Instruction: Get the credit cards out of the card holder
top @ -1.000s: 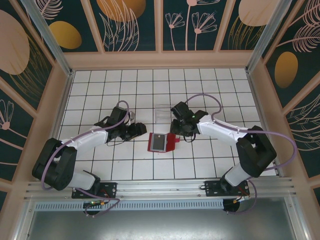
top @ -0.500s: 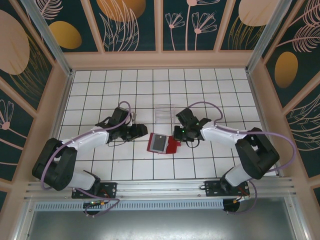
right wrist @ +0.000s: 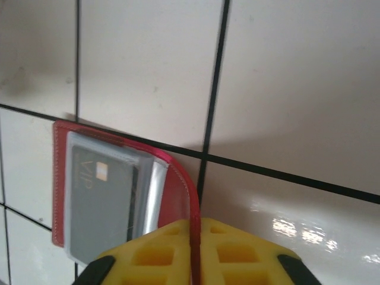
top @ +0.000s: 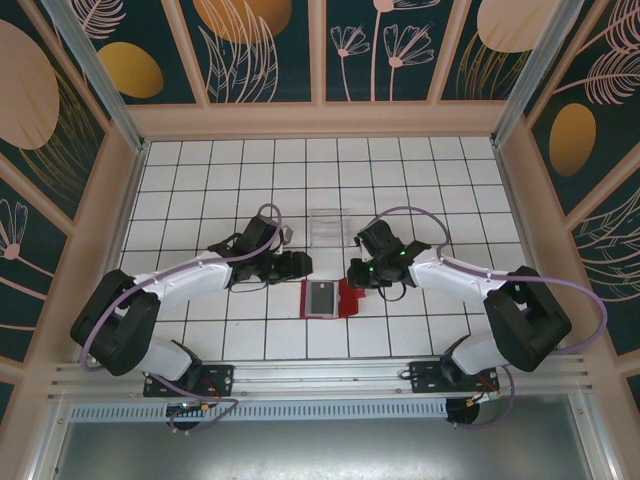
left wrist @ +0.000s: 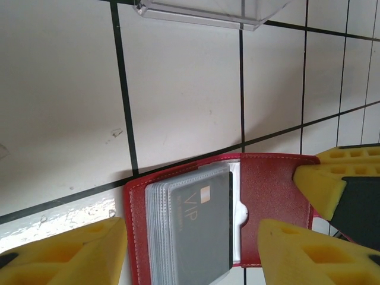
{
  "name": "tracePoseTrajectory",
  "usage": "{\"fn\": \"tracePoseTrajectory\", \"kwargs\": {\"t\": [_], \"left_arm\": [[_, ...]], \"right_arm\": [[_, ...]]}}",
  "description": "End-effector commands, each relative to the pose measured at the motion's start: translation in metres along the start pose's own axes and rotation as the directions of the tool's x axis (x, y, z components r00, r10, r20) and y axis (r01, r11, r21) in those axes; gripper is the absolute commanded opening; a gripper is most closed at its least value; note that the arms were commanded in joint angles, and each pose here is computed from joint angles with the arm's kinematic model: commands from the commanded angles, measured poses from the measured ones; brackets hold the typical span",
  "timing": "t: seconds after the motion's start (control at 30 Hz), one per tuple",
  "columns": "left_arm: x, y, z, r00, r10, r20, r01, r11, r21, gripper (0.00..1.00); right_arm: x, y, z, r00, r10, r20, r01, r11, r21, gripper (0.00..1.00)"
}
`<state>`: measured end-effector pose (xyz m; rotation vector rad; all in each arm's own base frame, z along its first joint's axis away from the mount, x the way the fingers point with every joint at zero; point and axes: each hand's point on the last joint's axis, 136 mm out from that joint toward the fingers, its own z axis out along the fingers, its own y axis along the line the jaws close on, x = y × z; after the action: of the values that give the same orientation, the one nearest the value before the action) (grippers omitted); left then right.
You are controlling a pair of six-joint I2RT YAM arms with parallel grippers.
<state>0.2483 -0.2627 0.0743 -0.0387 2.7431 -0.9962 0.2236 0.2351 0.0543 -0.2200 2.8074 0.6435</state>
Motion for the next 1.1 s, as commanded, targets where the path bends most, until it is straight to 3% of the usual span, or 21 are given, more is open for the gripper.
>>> {"fn": "tracePoseTrajectory", "kwargs": {"t": [0.0, 0.17, 0.33, 0.47, 0.63, 0.87, 1.07], "left_arm": [[-0.005, -0.001, 0.001, 1.0, -0.011, 0.009, 0.011, 1.0, -0.025, 0.61], [-0.009, -0.004, 0.0, 1.0, -0.004, 0.011, 0.005, 1.0, -0.027, 0.61], [-0.012, -0.009, -0.001, 1.0, 0.004, 0.013, -0.004, 1.0, -0.02, 0.61], [-0.013, -0.005, -0.003, 1.0, 0.002, 0.029, -0.001, 0.999, -0.043, 0.58], [-0.013, -0.003, -0.005, 0.999, -0.013, 0.043, 0.015, 0.999, -0.039, 0.54], [-0.003, -0.012, -0.002, 0.999, 0.037, 0.007, -0.037, 0.997, -0.066, 0.52], [0.001, -0.012, 0.002, 1.0, 0.025, -0.001, -0.025, 0.997, -0.068, 0.5]], "right_arm": [[0.0, -0.018, -0.003, 1.0, -0.005, -0.004, 0.005, 0.993, 0.121, 0.18], [-0.014, -0.018, -0.025, 0.999, -0.001, 0.047, -0.012, 0.963, 0.271, 0.3], [-0.028, 0.004, -0.047, 0.997, -0.01, 0.075, -0.013, 0.953, 0.304, 0.35], [-0.031, 0.026, -0.051, 0.998, -0.019, 0.062, 0.001, 0.959, 0.283, 0.35], [-0.006, 0.052, -0.03, 0.999, 0.019, -0.041, -0.014, 0.992, 0.127, 0.32], [0.029, 0.039, -0.001, 0.987, 0.066, -0.147, -0.056, 0.996, 0.075, 0.28], [0.049, 0.003, 0.023, 0.979, 0.097, -0.18, -0.07, 0.986, 0.151, 0.23]]}}
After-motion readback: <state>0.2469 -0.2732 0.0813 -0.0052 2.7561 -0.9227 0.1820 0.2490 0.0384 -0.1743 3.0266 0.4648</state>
